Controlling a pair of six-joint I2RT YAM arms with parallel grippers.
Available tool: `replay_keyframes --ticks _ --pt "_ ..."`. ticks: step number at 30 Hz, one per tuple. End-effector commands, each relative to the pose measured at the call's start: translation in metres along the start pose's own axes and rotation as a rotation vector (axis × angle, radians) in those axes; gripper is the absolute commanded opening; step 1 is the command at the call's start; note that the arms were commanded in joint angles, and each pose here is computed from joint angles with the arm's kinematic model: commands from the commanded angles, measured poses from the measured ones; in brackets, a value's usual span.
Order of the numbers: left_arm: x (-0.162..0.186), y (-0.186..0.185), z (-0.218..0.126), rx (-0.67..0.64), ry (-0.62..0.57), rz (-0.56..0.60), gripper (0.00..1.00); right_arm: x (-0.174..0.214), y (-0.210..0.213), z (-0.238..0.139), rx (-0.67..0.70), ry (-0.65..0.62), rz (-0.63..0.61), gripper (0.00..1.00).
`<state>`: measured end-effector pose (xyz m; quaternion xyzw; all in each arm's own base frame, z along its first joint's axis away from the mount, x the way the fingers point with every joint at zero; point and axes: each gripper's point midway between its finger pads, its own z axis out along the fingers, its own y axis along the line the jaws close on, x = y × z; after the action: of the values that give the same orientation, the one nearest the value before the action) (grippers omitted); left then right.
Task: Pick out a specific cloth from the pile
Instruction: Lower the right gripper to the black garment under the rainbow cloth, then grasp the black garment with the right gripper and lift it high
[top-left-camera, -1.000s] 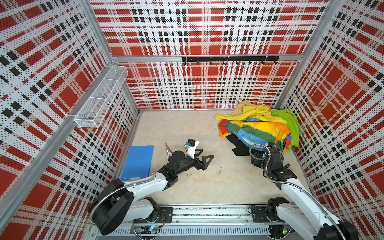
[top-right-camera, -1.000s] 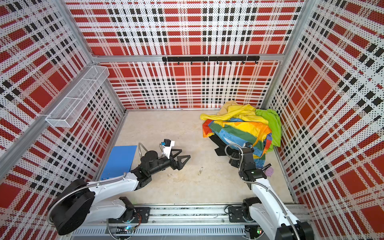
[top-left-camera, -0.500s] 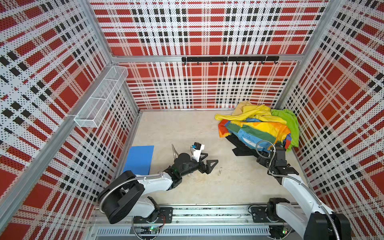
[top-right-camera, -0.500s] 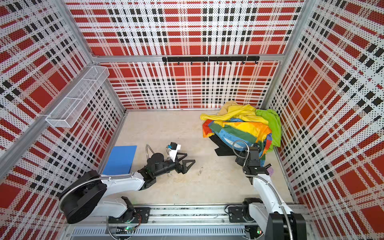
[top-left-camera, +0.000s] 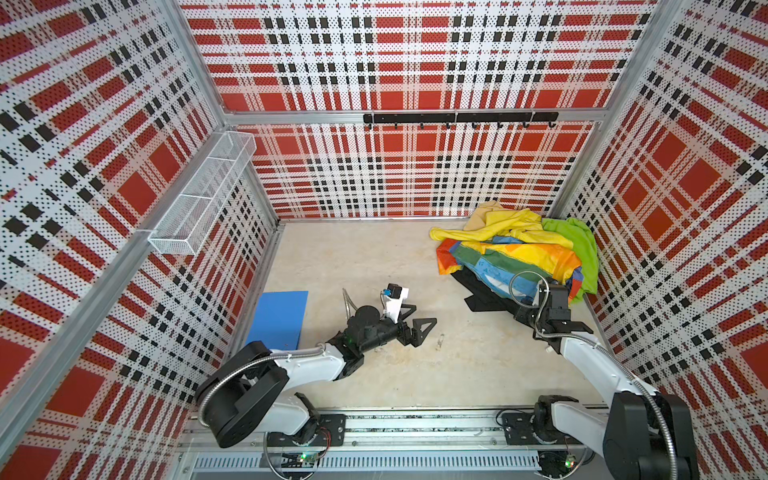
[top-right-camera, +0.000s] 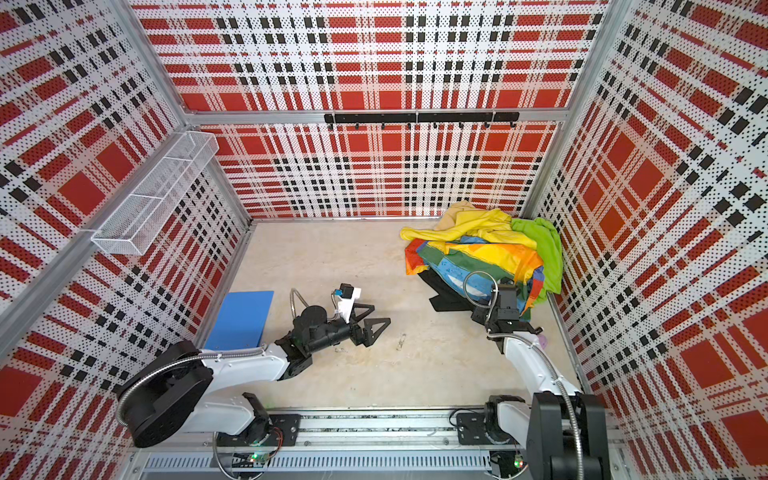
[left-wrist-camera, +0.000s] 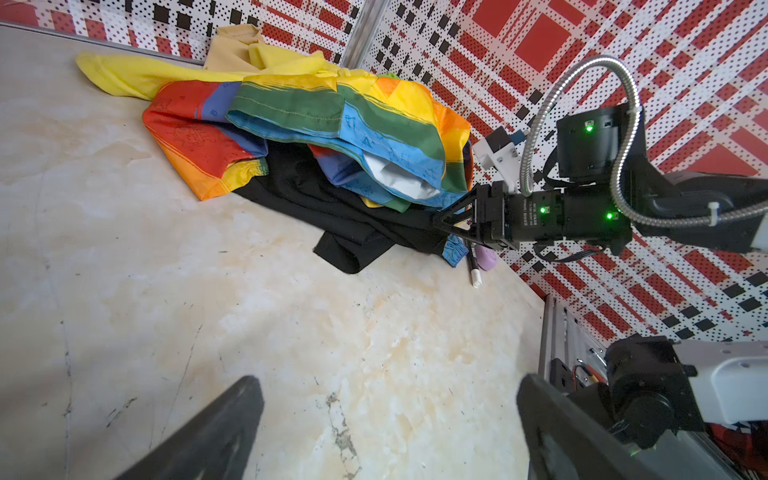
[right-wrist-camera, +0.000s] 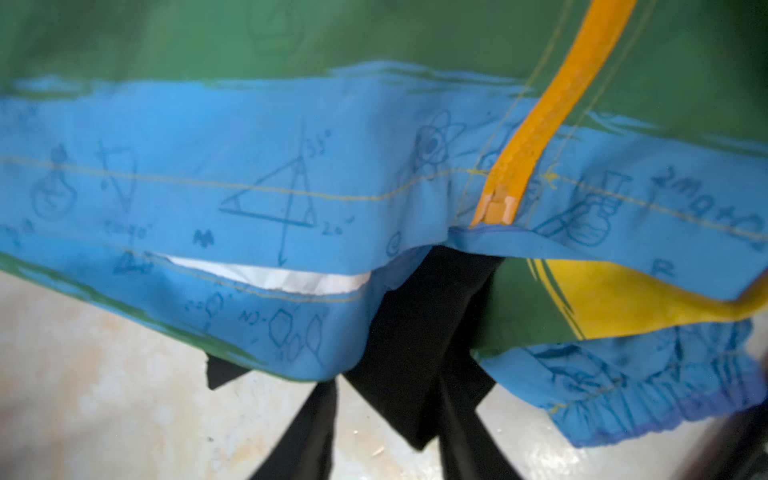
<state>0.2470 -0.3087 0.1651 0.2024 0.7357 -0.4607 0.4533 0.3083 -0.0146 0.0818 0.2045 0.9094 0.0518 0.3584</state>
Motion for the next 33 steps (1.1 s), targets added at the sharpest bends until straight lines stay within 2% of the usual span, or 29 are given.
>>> replay_keyframes --ticks 1,3,5,15,27,33 --pt "-0.018 -0.008 -0.004 0.019 -0.063 0.001 0.99 -0.023 0.002 -0.006 0.011 -0.076 -0.006 0.16" --pt "-0.019 -0.006 -0.005 0.013 -0.067 -0.004 0.99 -0.027 0.001 -0.009 0.017 -0.09 -0.007 0.04" --pt "-0.02 -0.005 -0.006 0.011 -0.07 -0.006 0.99 -0.031 0.001 -0.013 0.019 -0.102 -0.006 0.0" --pt "-0.023 -0.007 -0.007 0.017 -0.074 -0.009 0.99 -0.071 0.014 -0.048 0.0 -0.191 -0.027 0.0" --pt "-0.029 -0.007 -0.007 0.009 -0.087 -0.008 0.99 -0.151 0.044 -0.119 -0.06 -0.379 -0.048 0.0" --pt "-0.026 -0.006 -0.003 0.006 -0.07 -0.017 0.99 -0.182 0.055 -0.141 -0.07 -0.45 -0.063 0.0"
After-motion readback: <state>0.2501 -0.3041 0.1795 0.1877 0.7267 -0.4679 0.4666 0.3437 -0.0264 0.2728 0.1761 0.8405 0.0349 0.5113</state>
